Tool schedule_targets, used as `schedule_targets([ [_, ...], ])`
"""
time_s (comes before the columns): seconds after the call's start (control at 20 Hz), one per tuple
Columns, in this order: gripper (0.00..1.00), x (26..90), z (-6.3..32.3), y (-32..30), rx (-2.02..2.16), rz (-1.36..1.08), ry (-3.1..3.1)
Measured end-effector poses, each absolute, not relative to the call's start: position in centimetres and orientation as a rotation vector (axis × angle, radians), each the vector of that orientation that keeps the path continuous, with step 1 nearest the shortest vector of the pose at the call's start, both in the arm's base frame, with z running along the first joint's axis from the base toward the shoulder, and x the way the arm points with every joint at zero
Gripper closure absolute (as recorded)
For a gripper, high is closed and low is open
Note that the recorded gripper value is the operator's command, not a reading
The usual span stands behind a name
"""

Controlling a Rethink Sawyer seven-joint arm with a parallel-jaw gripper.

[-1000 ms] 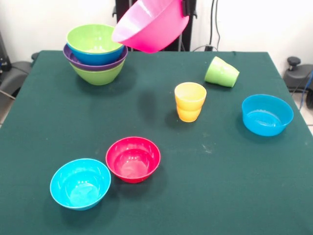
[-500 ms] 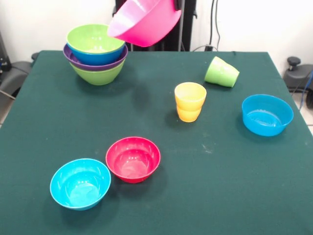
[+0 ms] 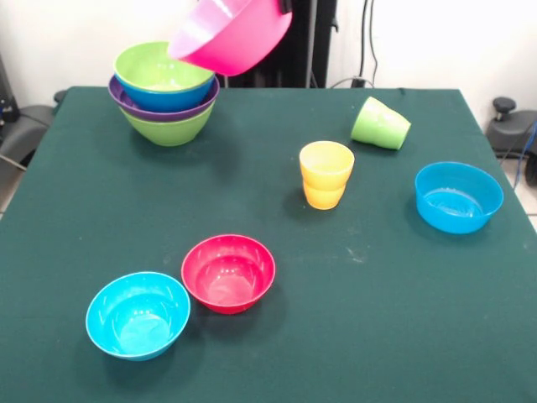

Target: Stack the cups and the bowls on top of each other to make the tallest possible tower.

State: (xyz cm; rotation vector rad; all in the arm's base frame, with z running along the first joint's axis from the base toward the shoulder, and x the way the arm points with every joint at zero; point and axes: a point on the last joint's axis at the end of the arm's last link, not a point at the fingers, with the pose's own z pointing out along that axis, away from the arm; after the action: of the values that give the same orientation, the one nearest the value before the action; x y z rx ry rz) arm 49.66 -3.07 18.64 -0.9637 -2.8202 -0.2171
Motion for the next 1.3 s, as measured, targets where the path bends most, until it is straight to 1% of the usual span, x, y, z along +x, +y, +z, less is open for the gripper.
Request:
schedule_targets([
  [0.7,1.0,46.9,17.3,-9.1,-0.95,-0.196,-2.85],
  [1.3,1.0,44.4,15.2,-12.0,-0.911,-0.207,-2.861],
])
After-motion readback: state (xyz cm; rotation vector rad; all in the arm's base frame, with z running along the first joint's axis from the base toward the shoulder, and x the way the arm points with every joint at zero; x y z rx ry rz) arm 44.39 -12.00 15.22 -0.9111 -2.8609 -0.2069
